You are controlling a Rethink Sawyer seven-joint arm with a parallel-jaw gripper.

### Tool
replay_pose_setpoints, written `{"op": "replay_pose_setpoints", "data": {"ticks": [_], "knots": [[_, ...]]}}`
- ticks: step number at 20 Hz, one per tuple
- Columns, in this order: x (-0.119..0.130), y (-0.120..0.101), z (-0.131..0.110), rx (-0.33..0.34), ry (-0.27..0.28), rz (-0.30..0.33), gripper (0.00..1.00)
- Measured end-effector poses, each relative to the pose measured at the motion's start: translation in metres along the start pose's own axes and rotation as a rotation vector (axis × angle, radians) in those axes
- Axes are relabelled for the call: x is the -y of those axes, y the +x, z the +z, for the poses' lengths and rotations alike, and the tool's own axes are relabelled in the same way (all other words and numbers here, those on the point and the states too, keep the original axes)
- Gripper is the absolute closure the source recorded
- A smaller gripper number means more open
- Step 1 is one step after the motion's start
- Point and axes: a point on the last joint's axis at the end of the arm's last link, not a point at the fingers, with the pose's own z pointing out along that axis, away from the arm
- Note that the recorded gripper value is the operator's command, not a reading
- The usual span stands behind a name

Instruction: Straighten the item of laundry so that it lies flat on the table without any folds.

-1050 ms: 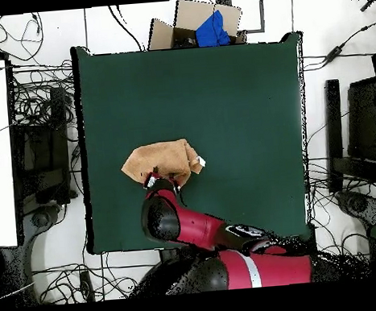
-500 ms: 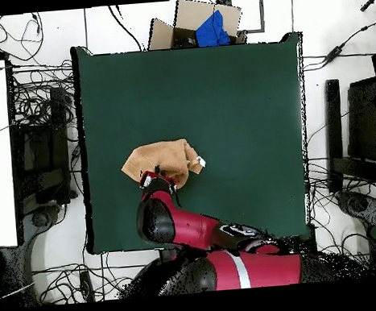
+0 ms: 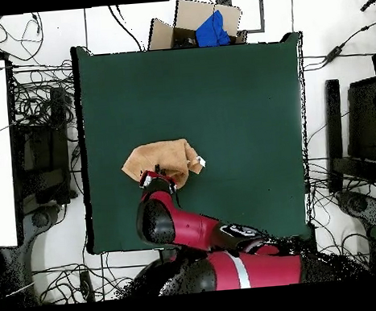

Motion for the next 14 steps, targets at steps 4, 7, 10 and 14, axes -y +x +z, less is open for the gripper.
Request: {"op": "replay_pose_setpoints", "data": {"ticks": [4, 7, 10, 14], "knots": [[-0.002, -0.007, -0.019, -0.001, 0.011, 0.0, 1.0], [-0.005, -0.011, -0.034, -0.02, 0.023, 0.004, 1.0], [-0.011, -0.015, -0.051, -0.056, 0.034, 0.008, 1.0], [-0.024, -0.02, -0.082, -0.135, 0.046, 0.012, 1.0]]}}
